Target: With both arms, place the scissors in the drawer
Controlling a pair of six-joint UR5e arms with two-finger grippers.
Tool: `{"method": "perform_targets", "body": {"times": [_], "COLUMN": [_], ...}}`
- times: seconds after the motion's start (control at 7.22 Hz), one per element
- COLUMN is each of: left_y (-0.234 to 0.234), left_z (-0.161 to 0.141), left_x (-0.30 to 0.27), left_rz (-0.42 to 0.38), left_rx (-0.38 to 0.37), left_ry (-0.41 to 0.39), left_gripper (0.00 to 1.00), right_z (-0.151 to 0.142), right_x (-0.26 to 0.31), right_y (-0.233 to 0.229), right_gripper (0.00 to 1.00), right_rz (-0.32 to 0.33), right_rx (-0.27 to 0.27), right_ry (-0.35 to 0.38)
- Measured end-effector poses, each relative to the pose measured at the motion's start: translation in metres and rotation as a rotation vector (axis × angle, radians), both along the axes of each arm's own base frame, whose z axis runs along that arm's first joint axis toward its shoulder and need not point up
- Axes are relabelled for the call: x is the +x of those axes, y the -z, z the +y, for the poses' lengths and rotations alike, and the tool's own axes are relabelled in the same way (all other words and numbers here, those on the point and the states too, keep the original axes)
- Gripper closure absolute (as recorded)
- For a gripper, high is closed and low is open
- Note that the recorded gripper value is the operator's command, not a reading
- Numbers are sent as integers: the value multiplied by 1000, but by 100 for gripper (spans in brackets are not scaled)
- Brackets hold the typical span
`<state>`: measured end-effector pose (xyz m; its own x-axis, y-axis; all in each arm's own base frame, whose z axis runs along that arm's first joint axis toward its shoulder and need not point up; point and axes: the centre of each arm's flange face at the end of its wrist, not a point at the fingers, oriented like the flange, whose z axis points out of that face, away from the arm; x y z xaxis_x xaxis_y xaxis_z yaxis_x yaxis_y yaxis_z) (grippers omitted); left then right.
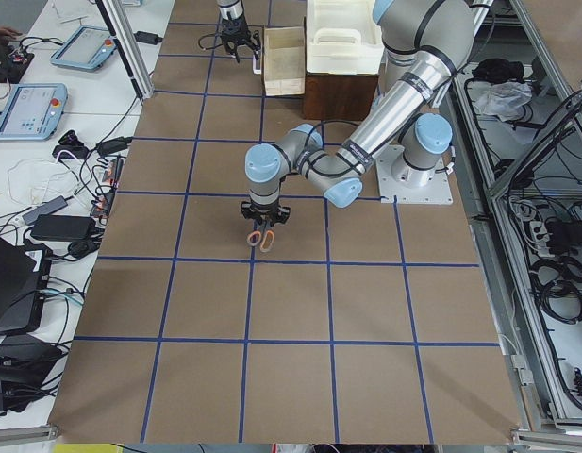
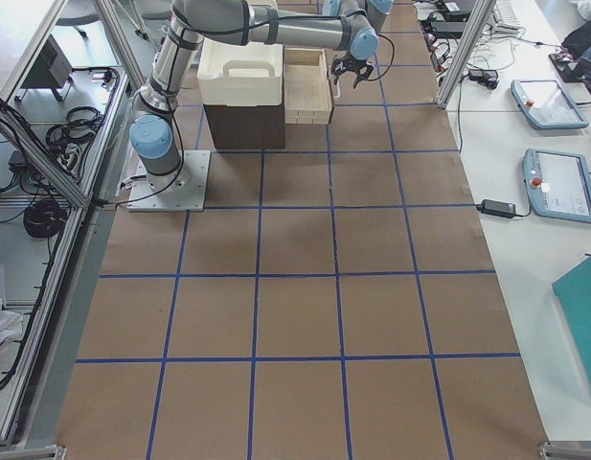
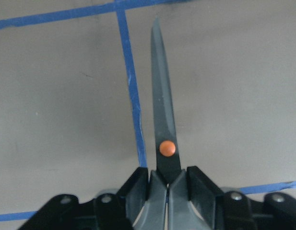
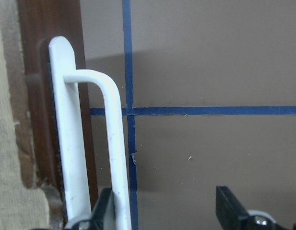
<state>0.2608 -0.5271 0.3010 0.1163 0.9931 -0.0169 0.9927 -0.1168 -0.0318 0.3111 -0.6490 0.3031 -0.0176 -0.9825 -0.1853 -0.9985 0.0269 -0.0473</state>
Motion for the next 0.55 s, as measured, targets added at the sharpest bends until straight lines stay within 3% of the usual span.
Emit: {"method": "perform_targets", "body": {"times": [0.42,0.55], "left_y": [-57,-72], "left_z": [-22,-24], "left_x": [-48,-72], "left_rz": [4,4], "left_rx": [18,24], "left_ry": [-42,-60], "left_gripper": [99,99], "right_z": [-11,-15], "right_x": [-2,-1], "right_y": [1,2], "right_gripper": [23,16], "right_rz": [-4,-5], "right_rx": [-10,-16], "right_ry": [10,13]}}
